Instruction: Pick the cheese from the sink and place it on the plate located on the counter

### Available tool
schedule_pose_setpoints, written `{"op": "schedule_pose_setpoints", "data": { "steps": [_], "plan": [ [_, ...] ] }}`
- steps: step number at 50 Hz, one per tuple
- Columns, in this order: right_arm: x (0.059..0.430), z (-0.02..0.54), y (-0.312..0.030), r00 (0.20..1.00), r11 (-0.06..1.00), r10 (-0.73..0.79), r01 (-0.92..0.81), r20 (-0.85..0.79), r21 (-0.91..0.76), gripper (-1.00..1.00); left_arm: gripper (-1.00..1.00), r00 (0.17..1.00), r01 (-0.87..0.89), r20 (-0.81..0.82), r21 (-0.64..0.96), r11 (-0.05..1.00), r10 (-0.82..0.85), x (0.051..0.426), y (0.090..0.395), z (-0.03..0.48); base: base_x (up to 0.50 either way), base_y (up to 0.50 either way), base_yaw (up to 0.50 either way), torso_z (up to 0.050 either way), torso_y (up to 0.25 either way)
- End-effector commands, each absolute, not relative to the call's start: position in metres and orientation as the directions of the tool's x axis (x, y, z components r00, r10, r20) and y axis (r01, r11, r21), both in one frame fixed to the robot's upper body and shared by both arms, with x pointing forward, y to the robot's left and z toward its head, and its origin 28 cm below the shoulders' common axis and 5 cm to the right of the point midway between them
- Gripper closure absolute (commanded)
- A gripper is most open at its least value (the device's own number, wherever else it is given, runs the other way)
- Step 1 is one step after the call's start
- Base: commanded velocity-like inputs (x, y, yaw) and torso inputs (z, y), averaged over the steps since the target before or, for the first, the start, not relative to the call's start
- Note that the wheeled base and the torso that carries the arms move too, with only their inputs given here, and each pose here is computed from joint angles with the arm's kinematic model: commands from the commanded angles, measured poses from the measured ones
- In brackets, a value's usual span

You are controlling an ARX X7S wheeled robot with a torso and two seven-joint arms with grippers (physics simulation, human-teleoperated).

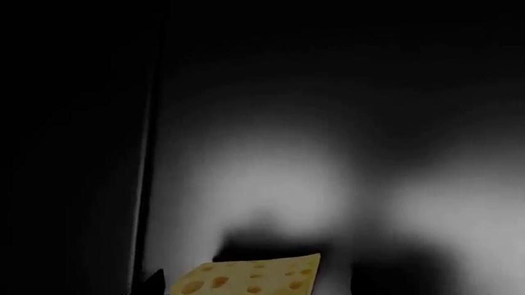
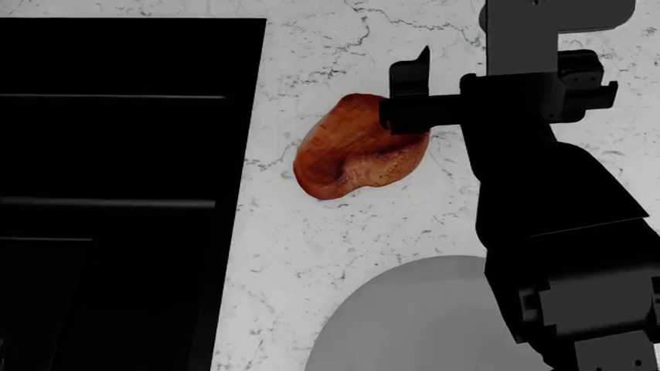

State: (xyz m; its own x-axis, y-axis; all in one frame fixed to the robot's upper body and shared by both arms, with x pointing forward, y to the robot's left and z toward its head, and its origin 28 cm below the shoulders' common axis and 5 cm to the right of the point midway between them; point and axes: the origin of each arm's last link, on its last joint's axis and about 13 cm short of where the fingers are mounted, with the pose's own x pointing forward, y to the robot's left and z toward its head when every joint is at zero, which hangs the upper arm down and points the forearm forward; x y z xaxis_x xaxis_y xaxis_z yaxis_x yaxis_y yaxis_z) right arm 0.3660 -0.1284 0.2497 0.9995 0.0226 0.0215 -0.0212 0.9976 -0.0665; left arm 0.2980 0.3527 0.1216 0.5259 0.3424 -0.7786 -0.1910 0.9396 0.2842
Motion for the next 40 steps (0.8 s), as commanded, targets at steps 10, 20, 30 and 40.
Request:
{"op": "schedule_pose_setpoints", "data": {
  "steps": [10,20,30,40],
  "plan": [
    [0.366,0.249,-0.129,1.000,0.998,0.018,-0.017,0.021,-0.065,-1.00,1.00,0.508,-0.176,-0.774,0.336,0.925,0.378,0.290,0.355,0.110,0.00,0.00,0.00,0.000,-0.003],
    [0.364,0.250,-0.130,1.000,0.998,0.018,-0.016,0.024,-0.063,-1.00,1.00,0.515,-0.179,-0.767,0.339,0.924,0.382,0.292,0.356,0.112,0.00,0.00,0.00,0.000,-0.003],
    [0.362,0.252,-0.132,0.999,0.998,0.013,-0.011,0.029,-0.059,-1.00,1.00,0.559,-0.169,-0.756,0.300,0.939,0.342,0.295,0.352,0.122,0.00,0.00,0.00,0.000,-0.001],
    [0.360,0.254,-0.133,0.999,0.998,0.015,-0.013,0.038,-0.054,-1.00,1.00,0.621,-0.158,-0.709,0.304,0.939,0.334,0.295,0.348,0.148,0.00,0.00,0.00,0.000,0.000]
  ]
}}
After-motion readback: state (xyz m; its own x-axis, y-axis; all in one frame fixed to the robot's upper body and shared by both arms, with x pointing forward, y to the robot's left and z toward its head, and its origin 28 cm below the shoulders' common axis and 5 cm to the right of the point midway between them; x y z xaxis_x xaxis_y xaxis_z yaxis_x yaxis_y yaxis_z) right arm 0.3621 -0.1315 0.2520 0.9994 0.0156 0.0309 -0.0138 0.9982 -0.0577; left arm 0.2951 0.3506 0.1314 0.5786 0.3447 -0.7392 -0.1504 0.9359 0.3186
